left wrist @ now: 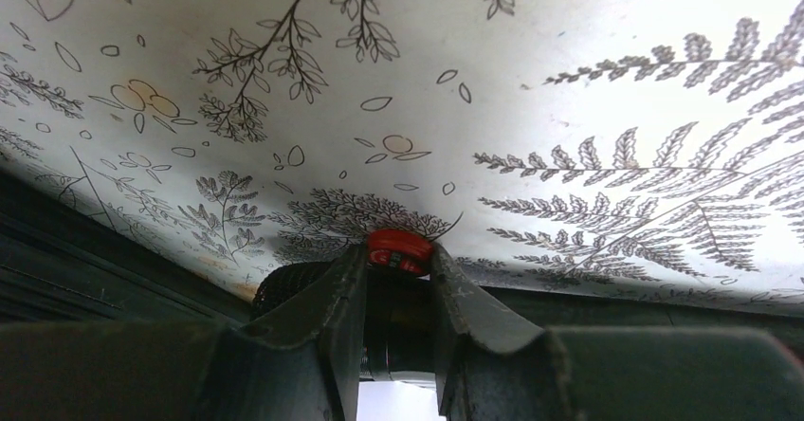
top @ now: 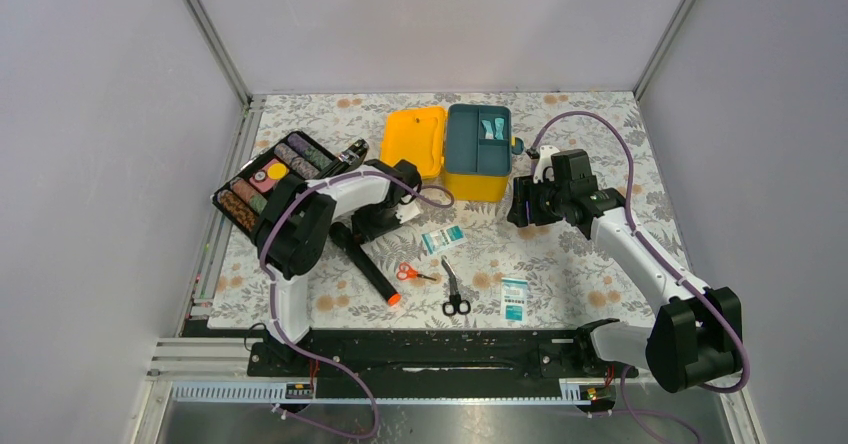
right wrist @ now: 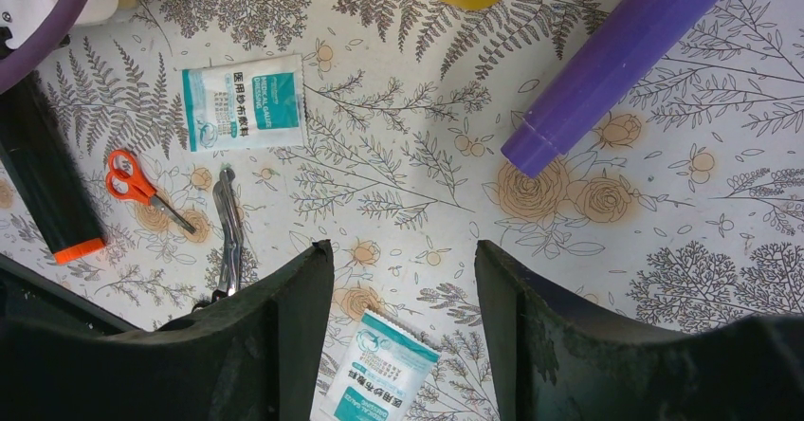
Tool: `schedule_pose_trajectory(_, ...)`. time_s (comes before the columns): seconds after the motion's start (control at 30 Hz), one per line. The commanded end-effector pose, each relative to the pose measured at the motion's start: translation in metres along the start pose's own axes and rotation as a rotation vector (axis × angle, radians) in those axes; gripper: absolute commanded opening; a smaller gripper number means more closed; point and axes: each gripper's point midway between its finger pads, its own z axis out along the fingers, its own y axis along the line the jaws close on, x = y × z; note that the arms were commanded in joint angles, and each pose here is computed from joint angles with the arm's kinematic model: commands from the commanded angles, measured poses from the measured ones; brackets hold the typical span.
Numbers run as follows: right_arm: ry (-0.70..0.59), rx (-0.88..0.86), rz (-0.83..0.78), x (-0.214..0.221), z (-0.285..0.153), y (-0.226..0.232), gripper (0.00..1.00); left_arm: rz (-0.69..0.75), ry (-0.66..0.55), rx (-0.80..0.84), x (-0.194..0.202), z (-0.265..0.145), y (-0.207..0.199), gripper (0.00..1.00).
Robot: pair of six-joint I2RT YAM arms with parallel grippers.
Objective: Organize the medicine kit
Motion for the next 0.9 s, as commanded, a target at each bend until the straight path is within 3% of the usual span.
schedule_pose_trajectory(0.0,-0.033,-0.01,-0.004,-0.012,-0.002,0.004,0.64,0.005,-0.039,0.075,-0.009,0.002,-0.008,0.12)
schedule_pose_trajectory(0.3,-0.032,-0.007,-0.005,-0.011,-0.003,0.003,0.63,0.039,-0.295,0.178,-0.048,-0.061,-0.017,0.02)
schedule_pose_trajectory(0.57,-0.035,-0.001,-0.01,-0.013,-0.005,0.003,0.63,0.044,-0.518,0.279,-0.084,-0.126,-0.029,0.03)
schedule_pose_trajectory(0.7,-0.036,0.002,-0.014,-0.013,-0.006,0.002,0.63,0.05,-0.41,0.224,-0.074,-0.112,-0.022,0.37)
schedule_pose_trajectory(0.87,-0.04,0.005,-0.018,-0.013,-0.007,0.002,0.63,0.013,-0.274,0.135,-0.045,-0.072,-0.018,0.46)
